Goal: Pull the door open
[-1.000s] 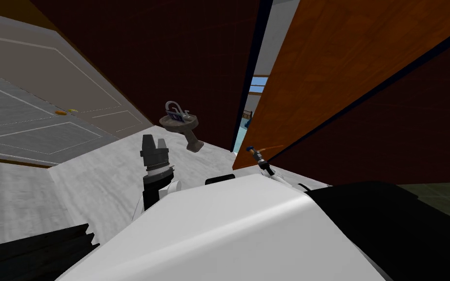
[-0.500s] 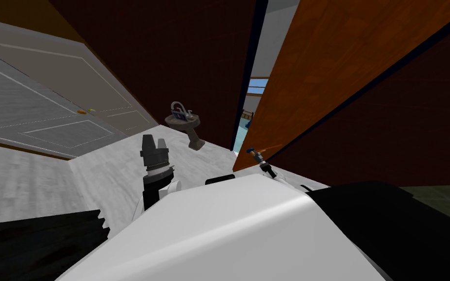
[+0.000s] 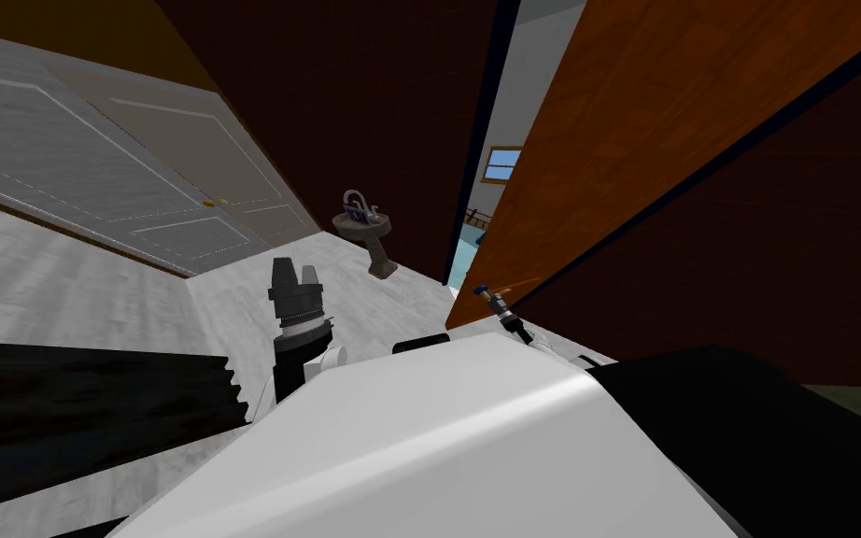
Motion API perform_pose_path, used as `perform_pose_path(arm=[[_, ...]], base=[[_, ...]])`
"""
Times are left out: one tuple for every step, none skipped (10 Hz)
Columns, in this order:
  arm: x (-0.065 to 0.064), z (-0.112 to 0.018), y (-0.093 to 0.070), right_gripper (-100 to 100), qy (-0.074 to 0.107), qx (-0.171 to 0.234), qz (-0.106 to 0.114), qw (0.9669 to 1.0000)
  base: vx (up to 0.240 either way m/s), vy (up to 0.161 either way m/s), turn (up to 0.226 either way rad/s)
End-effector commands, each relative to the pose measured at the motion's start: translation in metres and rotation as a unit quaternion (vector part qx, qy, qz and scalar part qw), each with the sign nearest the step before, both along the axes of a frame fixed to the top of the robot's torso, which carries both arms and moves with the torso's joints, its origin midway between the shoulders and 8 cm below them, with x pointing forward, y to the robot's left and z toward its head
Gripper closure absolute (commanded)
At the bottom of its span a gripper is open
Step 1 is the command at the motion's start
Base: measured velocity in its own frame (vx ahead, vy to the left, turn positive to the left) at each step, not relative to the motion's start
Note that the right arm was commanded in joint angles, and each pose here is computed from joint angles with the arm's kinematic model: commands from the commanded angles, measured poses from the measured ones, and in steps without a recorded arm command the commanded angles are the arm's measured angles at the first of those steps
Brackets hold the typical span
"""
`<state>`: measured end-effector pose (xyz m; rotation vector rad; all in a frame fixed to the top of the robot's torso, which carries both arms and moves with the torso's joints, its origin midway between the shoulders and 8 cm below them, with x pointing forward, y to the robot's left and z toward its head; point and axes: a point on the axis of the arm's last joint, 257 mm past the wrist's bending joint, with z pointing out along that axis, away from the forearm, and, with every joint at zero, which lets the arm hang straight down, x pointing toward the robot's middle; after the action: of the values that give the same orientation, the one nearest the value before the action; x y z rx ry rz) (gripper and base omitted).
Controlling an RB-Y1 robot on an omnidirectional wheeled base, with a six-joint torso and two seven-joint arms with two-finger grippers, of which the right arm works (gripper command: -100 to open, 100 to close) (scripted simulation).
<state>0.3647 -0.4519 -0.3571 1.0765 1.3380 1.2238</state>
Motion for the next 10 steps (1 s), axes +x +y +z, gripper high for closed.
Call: perform_pose_path(arm=[[-0.006, 0.001, -0.003, 100, -0.001, -0.002, 0.004, 1.0], [-0.01, 0.001, -0.004, 100, -0.001, -0.002, 0.007, 1.0], [-0.013, 0.002, -0.005, 100, -0.002, -0.002, 0.009, 1.0], [-0.015, 0.002, -0.005, 100, -0.002, -0.002, 0.011, 0.9999], [-0.018, 0.002, -0.006, 100, -0.002, -0.002, 0.013, 0.9999], [-0.015, 0.0, -0.002, 100, 0.001, 0.0, 0.013, 0.9999], [-0.018, 0.0, -0.002, 100, 0.001, 0.001, 0.015, 0.9999], [-0.019, 0.0, -0.003, 100, 0.001, 0.001, 0.016, 0.9999], [-0.02, 0.0, -0.003, 100, 0.0, 0.0, 0.017, 0.9999], [-0.022, 0.0, -0.004, 100, 0.0, 0.0, 0.018, 0.9998]], base=[[-0.203, -0.083, 0.171], [-0.202, -0.079, 0.159], [-0.185, -0.082, 0.143], [-0.163, -0.099, 0.12], [-0.193, -0.08, 0.135], [-0.089, -0.028, 0.037], [-0.123, -0.029, 0.154], [-0.155, -0.054, 0.123], [-0.153, -0.092, 0.126], [-0.177, -0.108, 0.179]])
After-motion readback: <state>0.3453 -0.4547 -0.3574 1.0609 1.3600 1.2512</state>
